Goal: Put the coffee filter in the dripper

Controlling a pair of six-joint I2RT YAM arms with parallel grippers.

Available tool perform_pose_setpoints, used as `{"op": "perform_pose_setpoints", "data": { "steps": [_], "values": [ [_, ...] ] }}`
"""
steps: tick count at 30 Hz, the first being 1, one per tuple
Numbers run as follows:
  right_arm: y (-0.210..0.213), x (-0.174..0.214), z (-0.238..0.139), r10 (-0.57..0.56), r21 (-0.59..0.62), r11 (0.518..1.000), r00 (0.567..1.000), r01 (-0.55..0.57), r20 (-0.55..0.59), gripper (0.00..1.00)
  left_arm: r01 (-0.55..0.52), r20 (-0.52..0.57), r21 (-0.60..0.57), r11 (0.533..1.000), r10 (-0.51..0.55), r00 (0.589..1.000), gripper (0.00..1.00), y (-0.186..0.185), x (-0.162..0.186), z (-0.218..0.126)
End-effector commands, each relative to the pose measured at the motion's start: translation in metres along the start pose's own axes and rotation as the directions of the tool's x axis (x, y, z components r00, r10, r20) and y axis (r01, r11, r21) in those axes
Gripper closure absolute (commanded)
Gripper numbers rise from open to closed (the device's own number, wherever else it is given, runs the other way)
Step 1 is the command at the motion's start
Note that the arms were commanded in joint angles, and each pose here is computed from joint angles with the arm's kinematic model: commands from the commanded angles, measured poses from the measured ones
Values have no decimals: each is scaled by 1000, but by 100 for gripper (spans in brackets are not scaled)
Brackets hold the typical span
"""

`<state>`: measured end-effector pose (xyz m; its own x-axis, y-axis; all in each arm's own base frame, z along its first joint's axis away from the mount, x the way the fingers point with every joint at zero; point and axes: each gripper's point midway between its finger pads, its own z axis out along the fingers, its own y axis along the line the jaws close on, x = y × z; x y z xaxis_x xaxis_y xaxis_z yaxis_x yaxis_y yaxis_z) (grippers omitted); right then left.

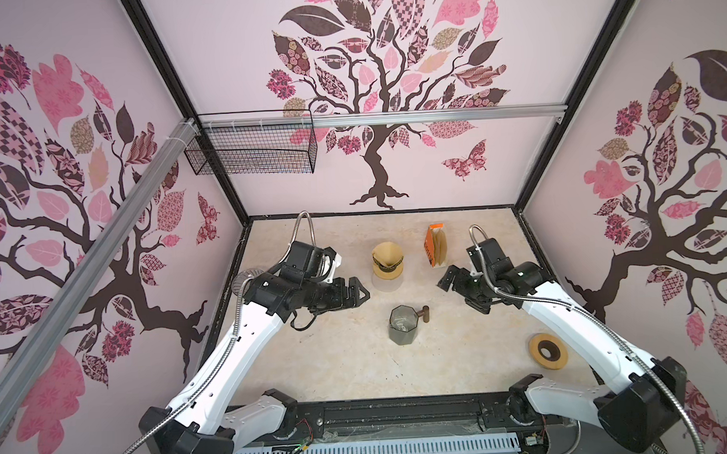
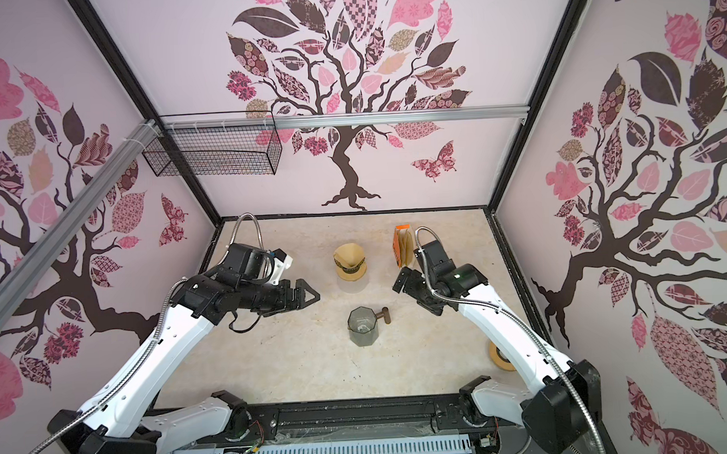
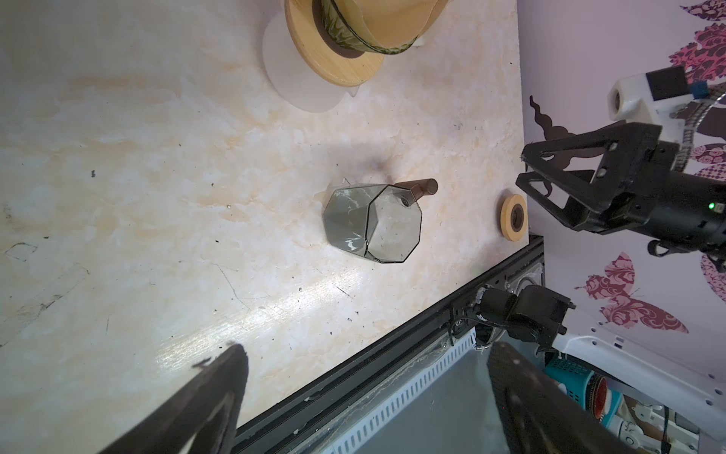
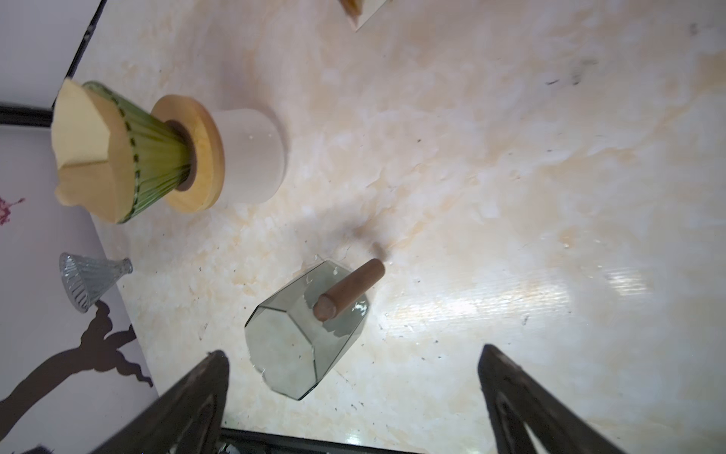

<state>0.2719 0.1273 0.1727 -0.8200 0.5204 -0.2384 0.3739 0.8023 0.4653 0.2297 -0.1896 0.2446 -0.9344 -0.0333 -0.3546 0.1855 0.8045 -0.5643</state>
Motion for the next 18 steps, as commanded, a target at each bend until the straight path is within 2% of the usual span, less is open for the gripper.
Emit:
{"op": "perform_pose_setpoints", "data": {
  "steps": [1, 9, 15, 18],
  "values": [
    [-41, -3, 7, 36, 82, 996, 999, -35, -9, 0, -9, 48, 12, 1000, 9, 999, 2, -7, -16, -1],
    [-115, -19, 12, 187, 210, 958, 980, -196, 62, 0, -14, 60, -51, 999, 18, 998, 2, 2, -29, 4],
    [-165, -21, 1, 280, 307, 896, 945, -320, 168, 0, -2, 20, -69, 998, 3, 1000, 2, 8, -28, 13],
    [-187, -16, 1, 364, 315, 858, 912, -407, 187, 0, -2, 7, -78, 997, 3, 1000, 2, 10, -27, 15]
  ]
}}
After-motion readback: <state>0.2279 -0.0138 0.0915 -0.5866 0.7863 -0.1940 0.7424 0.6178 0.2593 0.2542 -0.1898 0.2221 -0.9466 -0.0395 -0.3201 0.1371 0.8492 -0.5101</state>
